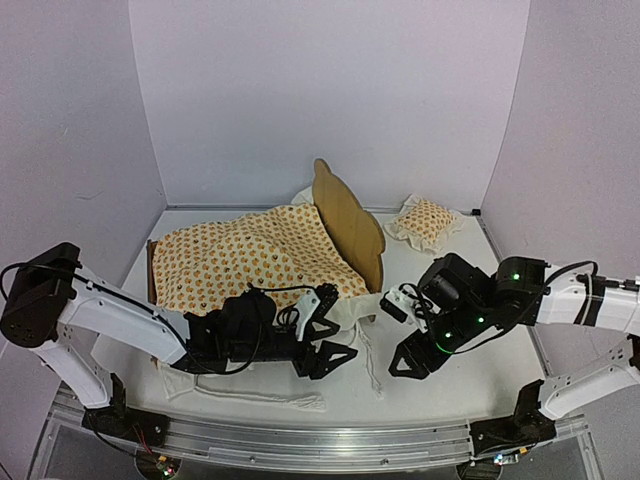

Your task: Set up the pet bed

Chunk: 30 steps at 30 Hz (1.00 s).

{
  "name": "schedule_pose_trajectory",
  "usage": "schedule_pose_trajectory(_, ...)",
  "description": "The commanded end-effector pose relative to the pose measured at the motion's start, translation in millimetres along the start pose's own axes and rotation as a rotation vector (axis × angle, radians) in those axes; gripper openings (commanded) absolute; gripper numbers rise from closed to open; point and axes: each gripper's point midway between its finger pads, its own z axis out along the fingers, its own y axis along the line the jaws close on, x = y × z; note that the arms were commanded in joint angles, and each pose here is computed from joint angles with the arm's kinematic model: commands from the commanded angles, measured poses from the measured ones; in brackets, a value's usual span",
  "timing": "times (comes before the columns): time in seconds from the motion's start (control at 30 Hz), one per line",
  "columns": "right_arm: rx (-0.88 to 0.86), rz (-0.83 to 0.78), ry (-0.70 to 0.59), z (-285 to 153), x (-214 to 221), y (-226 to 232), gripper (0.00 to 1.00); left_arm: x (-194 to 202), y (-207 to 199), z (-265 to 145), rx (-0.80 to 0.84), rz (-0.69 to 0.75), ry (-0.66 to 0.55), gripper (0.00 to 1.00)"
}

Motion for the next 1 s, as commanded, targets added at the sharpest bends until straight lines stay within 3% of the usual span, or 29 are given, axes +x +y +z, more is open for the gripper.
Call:
schedule_pose_trajectory(0.0, 0.191, -0.079, 0.009, 1, 4, -35, 0.85, -16, 6, -12, -0.035, 0.005, -0.089, 0.74)
schedule_pose_trajectory(0.17, 0.355, -0.120, -0.081, 32, -42, -59, 0.89, -11, 16, -22, -0.094, 0.006, -0.086, 0.75)
schedule_pose_trajectory(0.4, 0.394, -0.077, -0.199, 86, -78, -69, 0.73, -14, 22, -42, -0.131, -0.012, -0.110, 0.74)
schedule_pose_trajectory(0.7, 0.547, -0.042, -0.339, 121, -91, -105, 0.71, 1, 20, -46, -0.106, -0.032, -0.073, 0.74)
schedule_pose_trajectory(0.8, 0.581, -0.025, -0.353, 130, -88, -114, 0.55, 2, 17, -45, -0.091, -0.035, -0.065, 0.74)
schedule_pose_trajectory(0.87, 0.566, 0.008, -0.341, 132, -79, -115, 0.32, 3, 15, -46, -0.080, -0.036, -0.059, 0.73)
schedule_pose_trajectory(0.97, 0.483, 0.096, -0.250, 129, -48, -108, 0.07, 7, 14, -47, -0.076, -0.033, -0.041, 0.73)
